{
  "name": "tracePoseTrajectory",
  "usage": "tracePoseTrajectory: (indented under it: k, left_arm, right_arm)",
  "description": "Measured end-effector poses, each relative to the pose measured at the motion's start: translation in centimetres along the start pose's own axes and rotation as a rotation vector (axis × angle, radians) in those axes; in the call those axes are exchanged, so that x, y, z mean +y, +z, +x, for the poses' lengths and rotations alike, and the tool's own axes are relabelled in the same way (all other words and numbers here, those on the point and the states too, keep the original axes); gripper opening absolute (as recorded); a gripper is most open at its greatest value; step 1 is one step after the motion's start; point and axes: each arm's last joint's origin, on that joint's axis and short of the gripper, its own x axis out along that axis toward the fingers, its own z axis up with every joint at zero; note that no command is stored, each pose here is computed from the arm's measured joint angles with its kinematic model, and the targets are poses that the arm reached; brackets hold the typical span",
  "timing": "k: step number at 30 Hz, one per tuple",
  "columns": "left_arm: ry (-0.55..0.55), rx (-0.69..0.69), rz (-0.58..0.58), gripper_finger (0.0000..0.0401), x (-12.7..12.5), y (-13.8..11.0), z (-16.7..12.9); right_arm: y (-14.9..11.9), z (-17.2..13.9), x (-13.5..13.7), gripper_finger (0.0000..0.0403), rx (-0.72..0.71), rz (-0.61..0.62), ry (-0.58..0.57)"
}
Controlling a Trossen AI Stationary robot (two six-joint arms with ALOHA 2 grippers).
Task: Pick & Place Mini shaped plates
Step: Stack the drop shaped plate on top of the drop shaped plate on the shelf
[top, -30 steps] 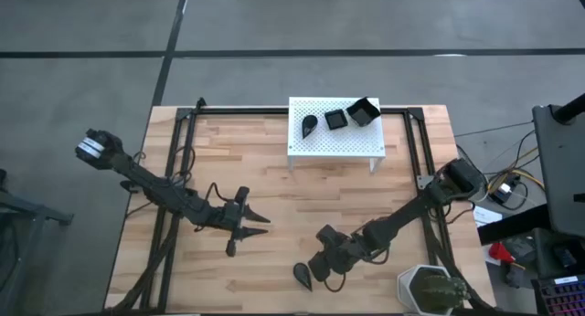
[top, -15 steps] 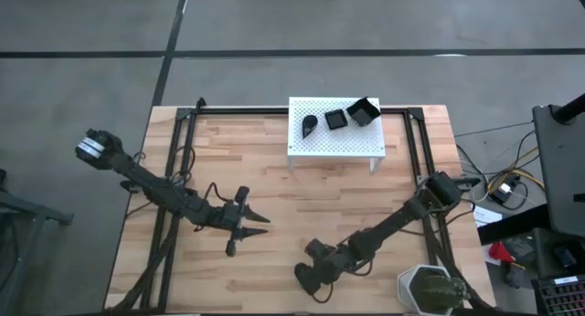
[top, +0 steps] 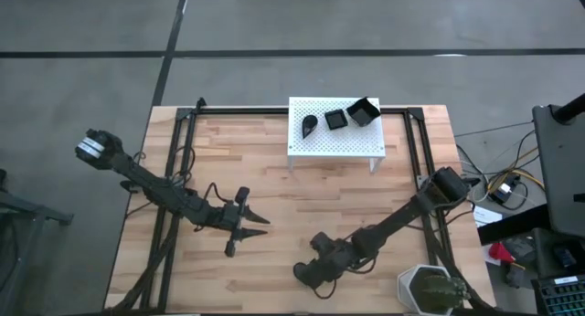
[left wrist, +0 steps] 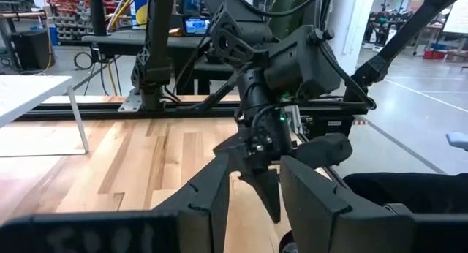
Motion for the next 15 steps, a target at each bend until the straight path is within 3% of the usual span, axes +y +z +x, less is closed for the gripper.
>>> tracePoseTrajectory:
  k: [15]
  left_arm:
    - [-0.003, 0.001, -0.003, 0.0116, -0.03, -0.02, -0.02]
  right_arm:
    - [-0.25, 0.59, 0.24, 0.0121, -0.001, 0.007, 0.042]
